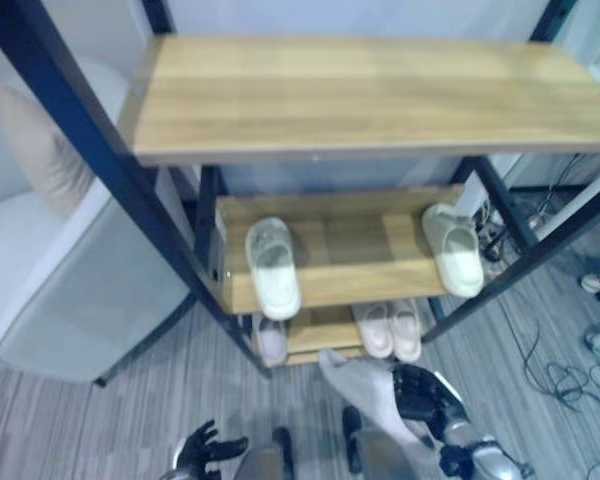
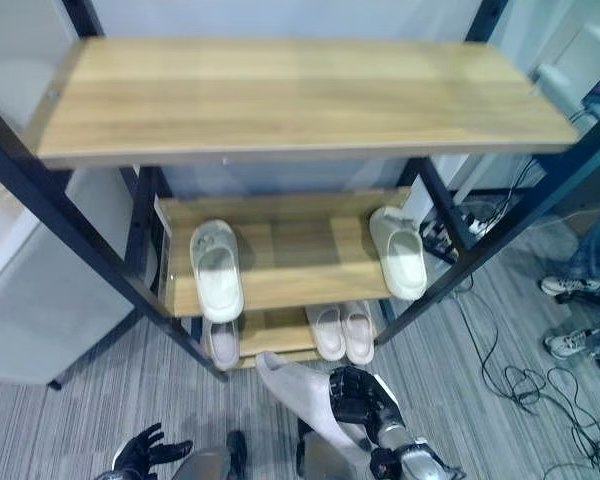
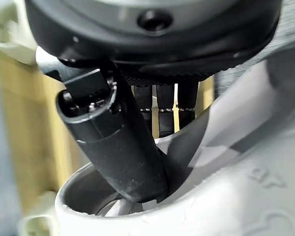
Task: Arrange the slippers neatly on the shoe rack.
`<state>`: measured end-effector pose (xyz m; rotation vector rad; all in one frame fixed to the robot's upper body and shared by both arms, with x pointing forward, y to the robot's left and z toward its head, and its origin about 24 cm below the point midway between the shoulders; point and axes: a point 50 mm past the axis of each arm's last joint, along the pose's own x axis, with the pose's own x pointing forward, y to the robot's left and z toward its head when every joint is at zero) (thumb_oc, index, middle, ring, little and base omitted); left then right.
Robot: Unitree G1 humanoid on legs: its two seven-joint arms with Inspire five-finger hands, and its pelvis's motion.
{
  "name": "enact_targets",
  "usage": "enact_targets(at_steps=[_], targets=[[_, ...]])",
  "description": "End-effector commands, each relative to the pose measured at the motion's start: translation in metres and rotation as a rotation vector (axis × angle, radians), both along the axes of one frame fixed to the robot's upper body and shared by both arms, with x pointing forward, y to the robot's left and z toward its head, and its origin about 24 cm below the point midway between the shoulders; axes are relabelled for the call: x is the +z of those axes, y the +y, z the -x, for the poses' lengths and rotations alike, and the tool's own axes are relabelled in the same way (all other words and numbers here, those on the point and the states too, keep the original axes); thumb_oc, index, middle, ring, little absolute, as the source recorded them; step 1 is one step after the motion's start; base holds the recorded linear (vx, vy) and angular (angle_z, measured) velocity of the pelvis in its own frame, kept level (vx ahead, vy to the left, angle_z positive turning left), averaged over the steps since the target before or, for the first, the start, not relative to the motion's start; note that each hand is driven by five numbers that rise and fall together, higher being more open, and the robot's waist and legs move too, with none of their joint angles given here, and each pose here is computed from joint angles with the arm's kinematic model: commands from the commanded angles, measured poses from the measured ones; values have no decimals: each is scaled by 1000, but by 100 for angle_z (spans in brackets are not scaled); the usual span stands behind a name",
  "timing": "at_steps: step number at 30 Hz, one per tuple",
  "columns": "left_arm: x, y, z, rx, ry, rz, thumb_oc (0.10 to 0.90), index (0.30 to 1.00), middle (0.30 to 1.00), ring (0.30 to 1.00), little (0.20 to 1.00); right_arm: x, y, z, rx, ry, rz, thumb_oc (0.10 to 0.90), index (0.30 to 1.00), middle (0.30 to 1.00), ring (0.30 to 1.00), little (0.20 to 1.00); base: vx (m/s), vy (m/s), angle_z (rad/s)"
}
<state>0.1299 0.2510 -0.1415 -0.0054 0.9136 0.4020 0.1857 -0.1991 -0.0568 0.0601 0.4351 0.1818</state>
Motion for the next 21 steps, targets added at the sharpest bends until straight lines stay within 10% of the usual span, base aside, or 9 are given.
enact_targets(at_steps=[1, 12, 16, 21], targets=[[19, 17, -24, 152, -205, 28, 800, 900, 900, 900, 900, 69, 13, -58, 62, -363, 25, 400, 300, 300, 300, 300, -151, -99, -10], [117, -21, -123, 57, -785, 23, 800, 900, 900, 900, 900, 226, 33, -167, -176, -907, 94, 400, 300, 300, 300, 300, -122, -28, 12], [185, -31, -139, -164, -1058, -149, 800, 900, 900, 900, 900, 309, 25, -171, -255, -1188, 191, 400, 300, 300, 300, 300, 46, -11, 18], [232, -32, -137, -67, -1272, -203, 800, 900, 900, 900, 900, 392, 31, -161, -310, -1437, 213, 400, 300, 300, 300, 300, 125, 1, 0]])
